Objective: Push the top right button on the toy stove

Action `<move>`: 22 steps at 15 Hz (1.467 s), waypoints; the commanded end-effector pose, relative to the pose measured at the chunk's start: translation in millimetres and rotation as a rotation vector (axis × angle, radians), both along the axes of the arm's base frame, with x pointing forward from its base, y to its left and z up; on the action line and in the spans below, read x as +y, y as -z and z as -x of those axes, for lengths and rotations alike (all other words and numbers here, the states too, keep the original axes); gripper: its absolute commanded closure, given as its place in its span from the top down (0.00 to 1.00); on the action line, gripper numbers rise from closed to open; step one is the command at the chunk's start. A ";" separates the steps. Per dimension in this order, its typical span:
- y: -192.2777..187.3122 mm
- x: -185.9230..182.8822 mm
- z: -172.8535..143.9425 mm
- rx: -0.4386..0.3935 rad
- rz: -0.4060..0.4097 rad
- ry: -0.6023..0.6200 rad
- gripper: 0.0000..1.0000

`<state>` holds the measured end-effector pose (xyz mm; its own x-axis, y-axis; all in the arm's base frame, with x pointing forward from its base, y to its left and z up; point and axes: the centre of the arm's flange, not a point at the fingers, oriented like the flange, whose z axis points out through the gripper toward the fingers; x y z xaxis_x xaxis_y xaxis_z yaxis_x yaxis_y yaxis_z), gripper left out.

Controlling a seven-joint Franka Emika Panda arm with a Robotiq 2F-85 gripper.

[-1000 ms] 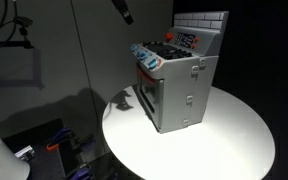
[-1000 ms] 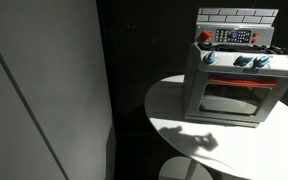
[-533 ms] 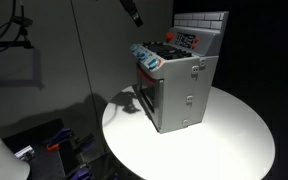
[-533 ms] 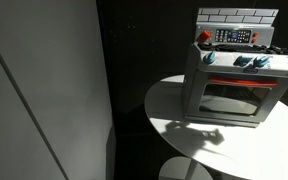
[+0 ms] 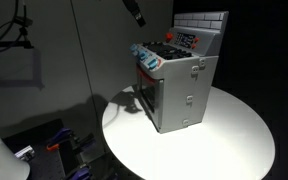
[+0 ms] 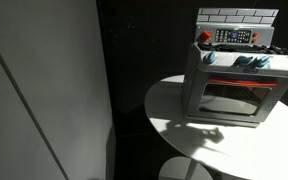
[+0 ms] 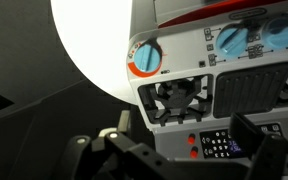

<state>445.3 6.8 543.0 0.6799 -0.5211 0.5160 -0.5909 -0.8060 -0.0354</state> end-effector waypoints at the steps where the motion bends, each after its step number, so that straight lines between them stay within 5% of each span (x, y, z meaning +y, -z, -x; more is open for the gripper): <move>1: 0.1 0.0 -0.1 0.000 0.000 0.000 1.00; 12: -10.5 -12.5 -19.0 -0.020 -0.016 0.043 1.00; 22: -20.1 -38.7 -68.2 -0.056 -0.046 0.143 1.00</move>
<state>487.3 -23.0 559.6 0.5968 -0.6136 0.5171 -0.6697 -0.7358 -0.1002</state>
